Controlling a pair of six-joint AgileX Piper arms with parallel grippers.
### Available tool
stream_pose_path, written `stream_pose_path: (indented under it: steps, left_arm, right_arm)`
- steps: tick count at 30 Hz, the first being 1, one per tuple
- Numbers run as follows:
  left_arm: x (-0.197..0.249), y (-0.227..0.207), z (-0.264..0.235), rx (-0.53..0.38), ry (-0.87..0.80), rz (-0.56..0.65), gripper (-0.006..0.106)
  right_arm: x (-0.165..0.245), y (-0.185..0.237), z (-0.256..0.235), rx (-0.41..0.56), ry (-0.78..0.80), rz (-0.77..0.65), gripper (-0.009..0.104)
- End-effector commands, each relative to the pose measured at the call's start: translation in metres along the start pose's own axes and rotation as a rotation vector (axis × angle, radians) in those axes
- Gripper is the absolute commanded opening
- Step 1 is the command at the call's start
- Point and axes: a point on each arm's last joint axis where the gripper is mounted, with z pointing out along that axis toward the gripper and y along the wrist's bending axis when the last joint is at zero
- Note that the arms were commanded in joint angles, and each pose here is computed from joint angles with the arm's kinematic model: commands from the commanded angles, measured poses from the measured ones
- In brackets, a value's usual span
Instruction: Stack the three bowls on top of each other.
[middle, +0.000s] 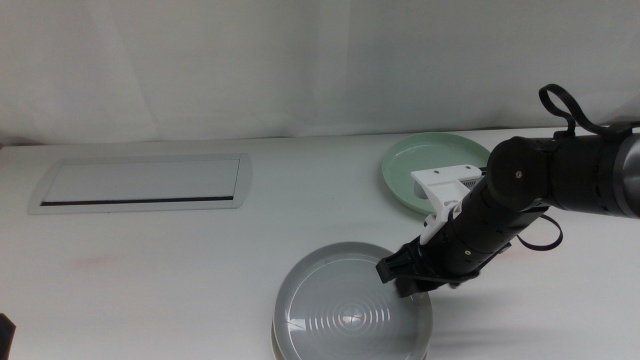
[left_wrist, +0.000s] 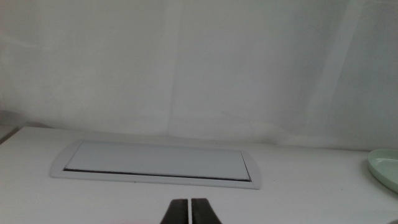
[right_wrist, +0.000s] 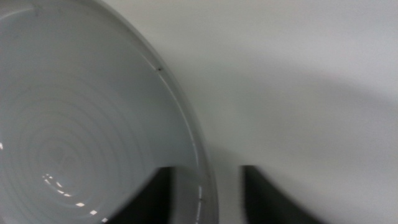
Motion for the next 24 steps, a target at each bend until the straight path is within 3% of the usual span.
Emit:
stream_pose_path:
  steps: [1,4,6,9,13,16,19,24]
  left_arm:
    - [0.012,0.001,0.002,-0.001,0.024,-0.001,-0.003]
    - [0.012,0.001,0.002,-0.001,0.024,0.003,-0.003]
    - [0.012,0.001,0.002,-0.001,0.024,0.003,-0.003]
    - [0.012,0.001,0.002,-0.001,0.024,0.003,-0.003]
    - [0.012,0.001,0.002,-0.001,0.024,0.003,-0.003]
    - [0.012,0.001,0.002,-0.001,0.024,0.022,-0.003]
    - [0.012,0.001,0.002,-0.001,0.024,0.024,-0.003]
    - [0.012,0.001,0.002,-0.001,0.024,0.024,-0.003]
  right_arm:
    - [0.001,0.003,0.0,-0.015,0.003,-0.021,0.058]
    - [0.001,0.005,-0.001,-0.03,-0.006,-0.03,0.093]
    - [-0.001,0.006,-0.006,-0.033,-0.026,-0.054,0.103]
    - [-0.002,0.01,-0.015,-0.055,-0.055,-0.098,0.103]
    - [-0.001,0.023,-0.023,-0.188,-0.069,-0.128,0.103]
    - [-0.005,0.029,-0.028,-0.235,-0.077,-0.147,0.102]
    - [-0.01,0.031,-0.039,-0.227,-0.101,-0.18,0.101]
    - [-0.019,0.03,-0.081,-0.136,-0.208,-0.244,0.101]
